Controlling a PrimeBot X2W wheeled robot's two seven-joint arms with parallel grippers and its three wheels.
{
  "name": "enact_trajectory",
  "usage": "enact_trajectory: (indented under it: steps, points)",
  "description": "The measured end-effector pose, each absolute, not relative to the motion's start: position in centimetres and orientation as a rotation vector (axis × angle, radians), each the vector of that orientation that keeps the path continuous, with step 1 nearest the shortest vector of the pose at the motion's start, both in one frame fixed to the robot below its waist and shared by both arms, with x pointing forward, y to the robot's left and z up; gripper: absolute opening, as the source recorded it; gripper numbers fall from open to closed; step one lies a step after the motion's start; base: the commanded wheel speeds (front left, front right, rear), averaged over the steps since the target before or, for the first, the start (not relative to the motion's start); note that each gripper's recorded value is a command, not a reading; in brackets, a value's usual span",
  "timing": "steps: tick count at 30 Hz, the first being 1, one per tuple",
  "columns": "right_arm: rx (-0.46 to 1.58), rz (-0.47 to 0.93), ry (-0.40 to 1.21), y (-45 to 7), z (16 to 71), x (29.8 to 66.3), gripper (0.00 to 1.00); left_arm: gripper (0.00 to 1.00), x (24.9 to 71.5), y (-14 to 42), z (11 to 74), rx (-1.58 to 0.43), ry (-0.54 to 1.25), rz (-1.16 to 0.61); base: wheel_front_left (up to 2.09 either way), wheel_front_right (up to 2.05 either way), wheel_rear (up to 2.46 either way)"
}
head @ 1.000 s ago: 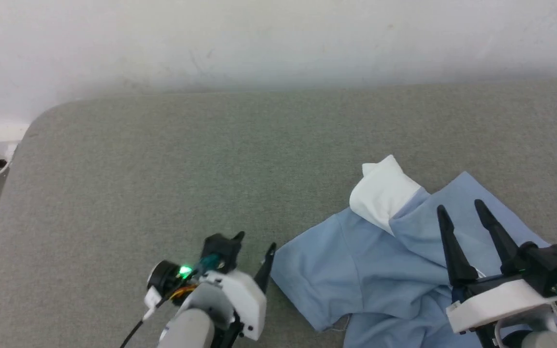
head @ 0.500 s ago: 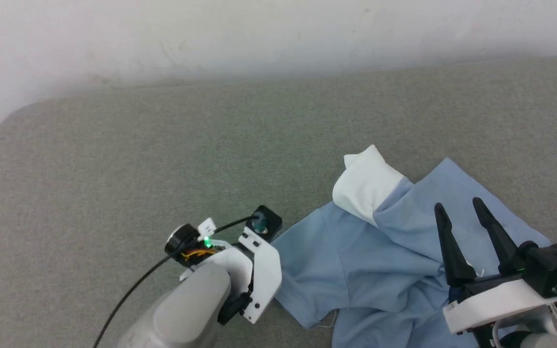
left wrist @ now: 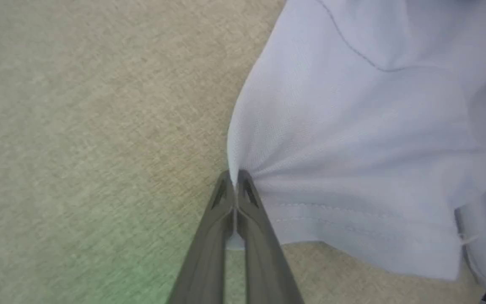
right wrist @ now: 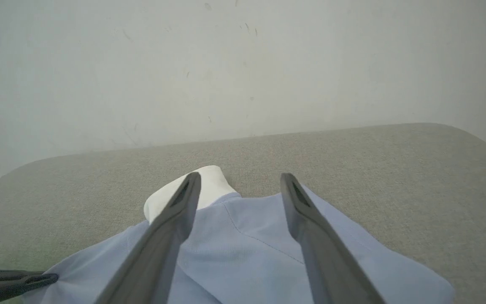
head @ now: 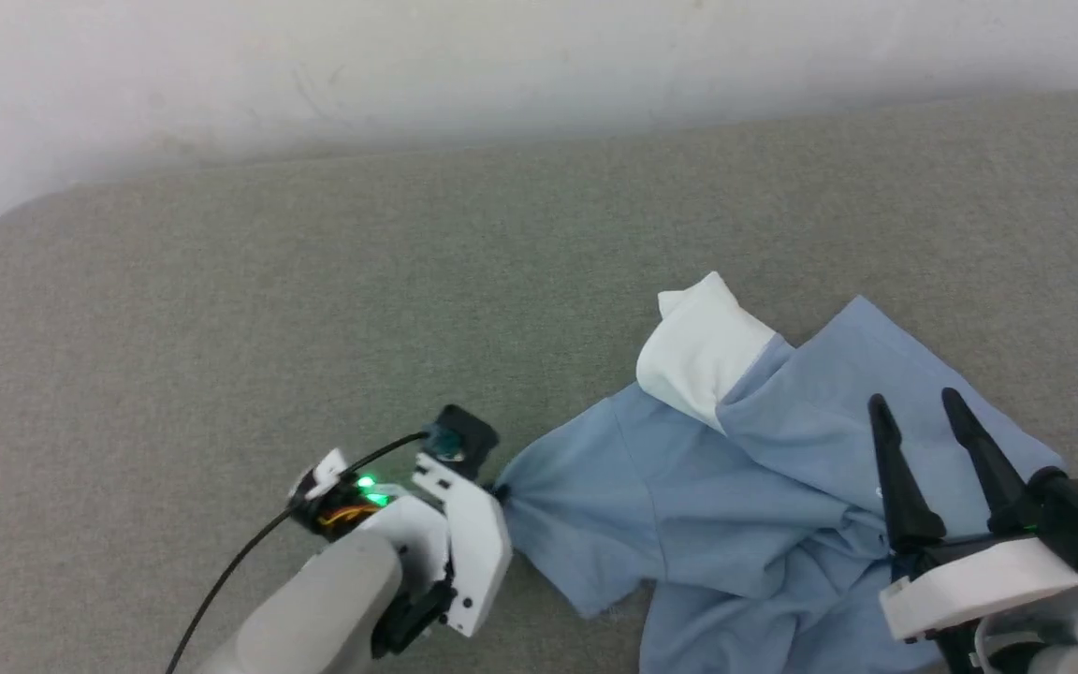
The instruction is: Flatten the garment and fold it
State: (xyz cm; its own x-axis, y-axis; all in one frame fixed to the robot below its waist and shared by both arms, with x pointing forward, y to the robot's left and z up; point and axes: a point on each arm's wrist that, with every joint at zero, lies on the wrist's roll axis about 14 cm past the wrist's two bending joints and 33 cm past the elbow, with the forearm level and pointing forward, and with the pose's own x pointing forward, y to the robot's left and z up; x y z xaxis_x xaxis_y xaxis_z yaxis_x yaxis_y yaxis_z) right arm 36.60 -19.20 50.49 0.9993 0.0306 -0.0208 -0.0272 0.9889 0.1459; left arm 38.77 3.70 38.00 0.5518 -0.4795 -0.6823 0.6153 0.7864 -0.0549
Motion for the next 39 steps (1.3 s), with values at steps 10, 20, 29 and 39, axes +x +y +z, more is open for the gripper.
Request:
enact_trajectory:
  steps: [10,20,29,39]
  points:
    - [0.148,-0.033,0.152,-22.4,48.5,38.5,1.0,0.0,41.3,11.0,42.3,0.097,0.469,-0.332,0.0,0.0,0.0]
    - [0.15,0.041,0.504,-23.2,45.2,46.1,1.0,0.0,41.9,11.2,44.6,0.027,0.361,-0.3,0.0,0.0,0.0]
    - [0.101,0.163,0.825,-19.7,41.3,50.0,1.0,0.0,42.4,11.1,45.3,-0.005,0.316,-0.299,0.0,0.0,0.0]
    - [0.056,0.197,1.174,-18.4,36.3,49.4,0.2,0.0,42.6,12.0,43.6,-0.015,0.342,-0.269,0.0,0.0,0.0]
